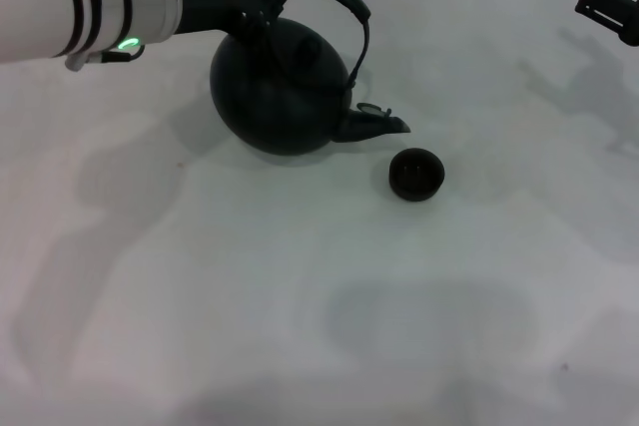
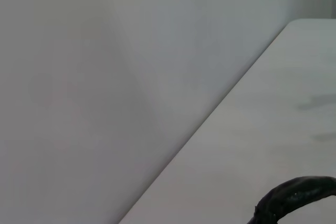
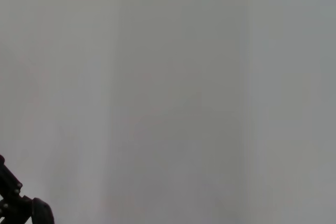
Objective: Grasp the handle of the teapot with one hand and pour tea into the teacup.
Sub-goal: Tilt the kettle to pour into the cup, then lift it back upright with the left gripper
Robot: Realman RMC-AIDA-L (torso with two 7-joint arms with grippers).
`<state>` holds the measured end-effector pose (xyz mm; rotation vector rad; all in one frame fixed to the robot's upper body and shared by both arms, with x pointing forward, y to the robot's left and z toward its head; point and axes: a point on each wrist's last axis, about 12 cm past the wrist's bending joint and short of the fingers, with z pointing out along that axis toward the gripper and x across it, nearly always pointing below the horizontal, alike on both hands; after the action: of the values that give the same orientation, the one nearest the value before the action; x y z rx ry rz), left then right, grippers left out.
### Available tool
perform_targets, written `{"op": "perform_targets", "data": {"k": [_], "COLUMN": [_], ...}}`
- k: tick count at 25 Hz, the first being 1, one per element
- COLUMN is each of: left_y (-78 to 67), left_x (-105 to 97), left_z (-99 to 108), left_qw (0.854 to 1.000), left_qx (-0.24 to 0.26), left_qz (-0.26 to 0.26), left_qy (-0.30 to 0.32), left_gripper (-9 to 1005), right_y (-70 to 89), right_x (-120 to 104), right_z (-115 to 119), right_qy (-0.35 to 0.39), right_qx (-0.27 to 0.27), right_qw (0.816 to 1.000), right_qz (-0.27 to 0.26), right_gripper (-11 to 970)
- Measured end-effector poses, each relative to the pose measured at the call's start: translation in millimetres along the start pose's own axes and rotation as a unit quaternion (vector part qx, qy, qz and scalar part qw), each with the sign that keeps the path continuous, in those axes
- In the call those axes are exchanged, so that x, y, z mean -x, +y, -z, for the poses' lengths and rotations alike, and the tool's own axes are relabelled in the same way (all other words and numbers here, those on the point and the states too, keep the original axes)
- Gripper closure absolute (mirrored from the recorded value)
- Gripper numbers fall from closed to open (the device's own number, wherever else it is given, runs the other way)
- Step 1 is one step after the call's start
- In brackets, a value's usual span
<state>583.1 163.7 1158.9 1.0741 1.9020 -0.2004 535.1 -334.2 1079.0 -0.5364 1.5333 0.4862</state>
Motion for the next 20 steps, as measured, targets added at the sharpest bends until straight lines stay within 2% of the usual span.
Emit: {"op": "perform_targets", "data": {"k": [20], "left_y": [-13.3], "left_x": [19.3], "left_z": [-14.5], "left_qw": [0.998], "left_qx": [-0.001], "left_qz": [-0.057], "left_qy": [0.027], "left_gripper": [856], "right_y": [-4.3], "right_x": [0.3], "right_z": [6.3], "right_qy": [-0.006], "right_qx": [-0.018], "right_qw": [1.0], "right_qz": [-0.004], "right_gripper": [118]}}
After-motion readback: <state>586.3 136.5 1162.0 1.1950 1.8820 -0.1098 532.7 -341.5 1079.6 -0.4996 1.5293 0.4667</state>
